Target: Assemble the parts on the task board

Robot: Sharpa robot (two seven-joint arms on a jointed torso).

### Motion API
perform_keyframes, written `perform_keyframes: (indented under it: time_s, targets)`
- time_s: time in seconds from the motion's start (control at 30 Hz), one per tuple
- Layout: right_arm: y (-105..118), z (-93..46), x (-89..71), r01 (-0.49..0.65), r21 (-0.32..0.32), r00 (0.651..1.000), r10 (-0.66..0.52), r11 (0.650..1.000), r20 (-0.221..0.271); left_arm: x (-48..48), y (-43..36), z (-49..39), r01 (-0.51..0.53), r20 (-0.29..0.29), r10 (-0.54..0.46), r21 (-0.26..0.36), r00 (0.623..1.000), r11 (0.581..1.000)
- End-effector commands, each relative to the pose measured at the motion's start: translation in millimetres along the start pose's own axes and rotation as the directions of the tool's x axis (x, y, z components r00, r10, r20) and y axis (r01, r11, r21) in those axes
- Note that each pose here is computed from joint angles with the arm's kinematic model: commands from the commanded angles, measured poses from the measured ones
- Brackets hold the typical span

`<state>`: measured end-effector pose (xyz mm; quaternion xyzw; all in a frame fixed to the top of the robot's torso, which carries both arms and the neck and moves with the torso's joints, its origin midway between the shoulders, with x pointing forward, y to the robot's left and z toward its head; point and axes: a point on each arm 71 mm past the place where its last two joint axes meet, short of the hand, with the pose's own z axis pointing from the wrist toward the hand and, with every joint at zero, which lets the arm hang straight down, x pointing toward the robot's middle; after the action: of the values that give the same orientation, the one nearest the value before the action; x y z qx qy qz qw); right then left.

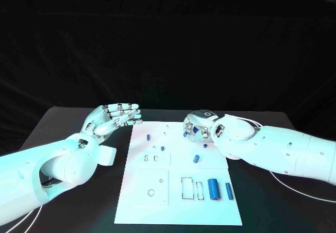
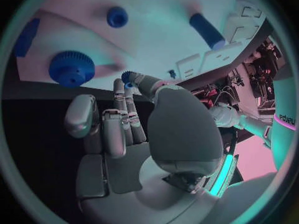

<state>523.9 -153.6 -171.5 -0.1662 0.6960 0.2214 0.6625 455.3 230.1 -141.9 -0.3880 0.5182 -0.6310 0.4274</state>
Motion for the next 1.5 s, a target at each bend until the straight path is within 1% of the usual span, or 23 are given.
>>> perform_keyframes:
  time_s: [0.03,0.13,0.23,0.43,0.57,0.9,1.5]
  targets:
    - [1.8,6.5,-7.8,-0.008,0.030,0.997,0.005,1.000,0.081,2.3,-1.3,1.0,0.007,-0.022,-0.007,0.006,1.000,1.000]
    - [5.6,14.2,-10.8,-0.022,0.032,0.993,0.019,0.999,0.112,2.5,-1.1,1.4,0.008,-0.023,-0.007,0.006,1.000,1.000]
    - [10.9,20.8,-12.2,-0.033,0.027,0.991,0.029,0.999,0.128,2.6,-0.9,1.9,0.008,-0.024,-0.007,0.005,1.000,1.000]
    - [21.6,34.3,-12.0,-0.046,0.016,0.990,0.044,0.999,0.136,4.0,-0.7,3.5,0.009,-0.027,-0.009,0.005,1.000,1.000]
    - [24.6,40.3,-10.2,-0.050,0.015,0.990,0.047,0.999,0.135,5.3,-0.7,4.4,0.010,-0.030,-0.010,0.006,0.999,1.000]
    - [26.7,46.7,-4.4,-0.059,0.022,0.990,0.055,0.998,0.130,6.9,-1.2,5.7,0.012,-0.034,-0.012,0.007,0.999,1.000]
    - [32.3,54.0,0.7,-0.060,0.022,0.992,0.057,0.998,0.116,8.2,-2.5,7.3,0.013,-0.039,-0.012,0.009,0.999,1.000]
